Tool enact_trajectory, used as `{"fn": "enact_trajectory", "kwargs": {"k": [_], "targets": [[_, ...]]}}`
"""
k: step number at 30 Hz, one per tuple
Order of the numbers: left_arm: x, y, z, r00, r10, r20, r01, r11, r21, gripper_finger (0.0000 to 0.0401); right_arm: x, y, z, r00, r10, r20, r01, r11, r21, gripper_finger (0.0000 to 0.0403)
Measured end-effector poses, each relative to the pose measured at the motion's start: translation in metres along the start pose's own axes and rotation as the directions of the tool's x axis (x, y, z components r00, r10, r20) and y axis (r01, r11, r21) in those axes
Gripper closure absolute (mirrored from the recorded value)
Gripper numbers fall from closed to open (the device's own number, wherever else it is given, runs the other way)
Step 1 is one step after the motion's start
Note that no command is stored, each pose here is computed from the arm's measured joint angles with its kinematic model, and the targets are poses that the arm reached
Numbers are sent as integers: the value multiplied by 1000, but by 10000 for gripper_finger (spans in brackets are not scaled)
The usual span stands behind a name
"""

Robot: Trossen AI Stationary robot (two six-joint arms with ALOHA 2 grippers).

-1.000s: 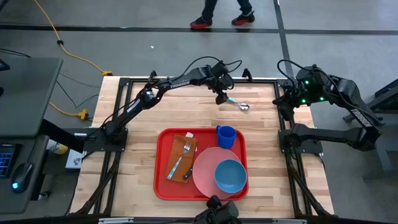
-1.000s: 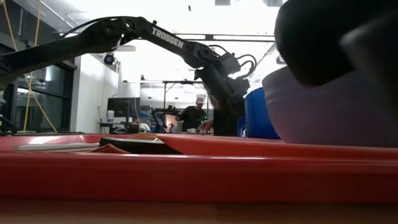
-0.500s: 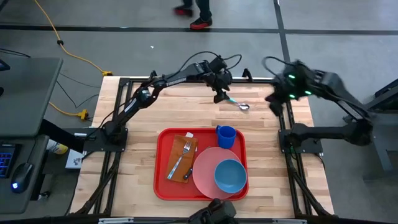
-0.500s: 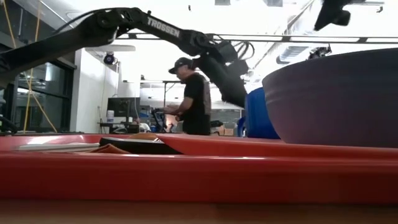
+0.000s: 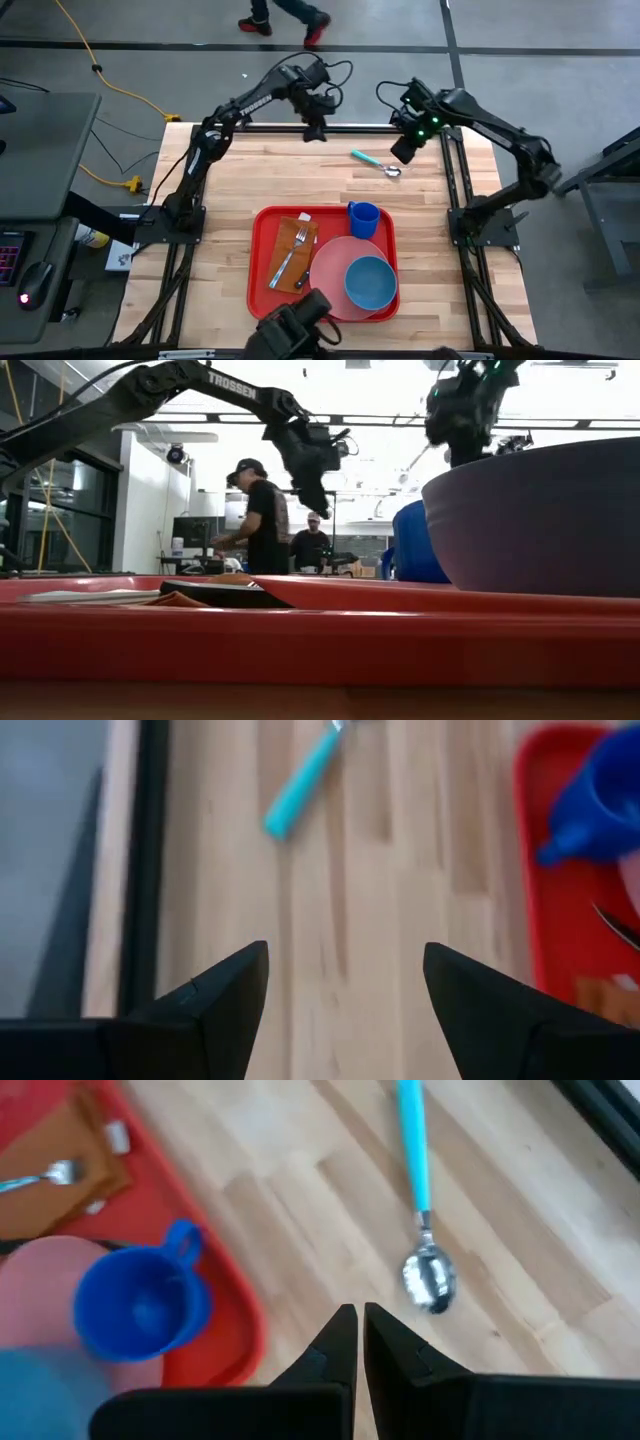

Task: Set up tray
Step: Put the blue spoon on top of the orange napkin on the serving tray

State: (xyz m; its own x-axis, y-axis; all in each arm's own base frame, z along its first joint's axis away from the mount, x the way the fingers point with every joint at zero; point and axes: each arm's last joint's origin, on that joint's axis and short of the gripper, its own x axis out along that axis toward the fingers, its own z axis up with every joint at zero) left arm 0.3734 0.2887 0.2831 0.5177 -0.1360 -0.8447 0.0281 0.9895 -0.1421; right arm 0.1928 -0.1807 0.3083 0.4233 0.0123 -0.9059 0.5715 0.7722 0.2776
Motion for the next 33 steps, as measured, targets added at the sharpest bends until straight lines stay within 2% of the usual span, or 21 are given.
{"fn": "enact_trajectory", "kwargs": {"k": [5, 10, 13, 16, 26, 29, 33], "targets": [[-4, -3, -11, 990, -137, -19, 138, 989, 55, 105, 39, -14, 19, 994, -83, -72, 78, 994, -71, 402], [-3, -12, -12, 969, -248, -3, 247, 961, 124, 105, 84, -17, 30, 981, -85, -174, 57, 985, -162, 402], [-7, -13, -12, 964, -266, 7, 263, 957, 123, 105, 106, -13, 33, 973, -105, -207, 57, 972, -228, 391], [-17, -18, -11, 967, -256, 15, 251, 958, 141, 105, 118, -8, 37, 973, -123, -197, 69, 963, -260, 358], [-57, -46, -3, 970, -236, 56, 221, 955, 197, 105, 125, -8, 50, 974, -214, -79, 185, 943, -277, 201], [-75, -56, -2, 966, -243, 86, 219, 950, 222, 105, 132, -11, 50, 971, -220, -96, 187, 943, -276, 175], [-99, -70, -2, 967, -225, 118, 191, 950, 248, 105, 142, -12, 48, 966, -220, -137, 176, 945, -276, 165]]}}
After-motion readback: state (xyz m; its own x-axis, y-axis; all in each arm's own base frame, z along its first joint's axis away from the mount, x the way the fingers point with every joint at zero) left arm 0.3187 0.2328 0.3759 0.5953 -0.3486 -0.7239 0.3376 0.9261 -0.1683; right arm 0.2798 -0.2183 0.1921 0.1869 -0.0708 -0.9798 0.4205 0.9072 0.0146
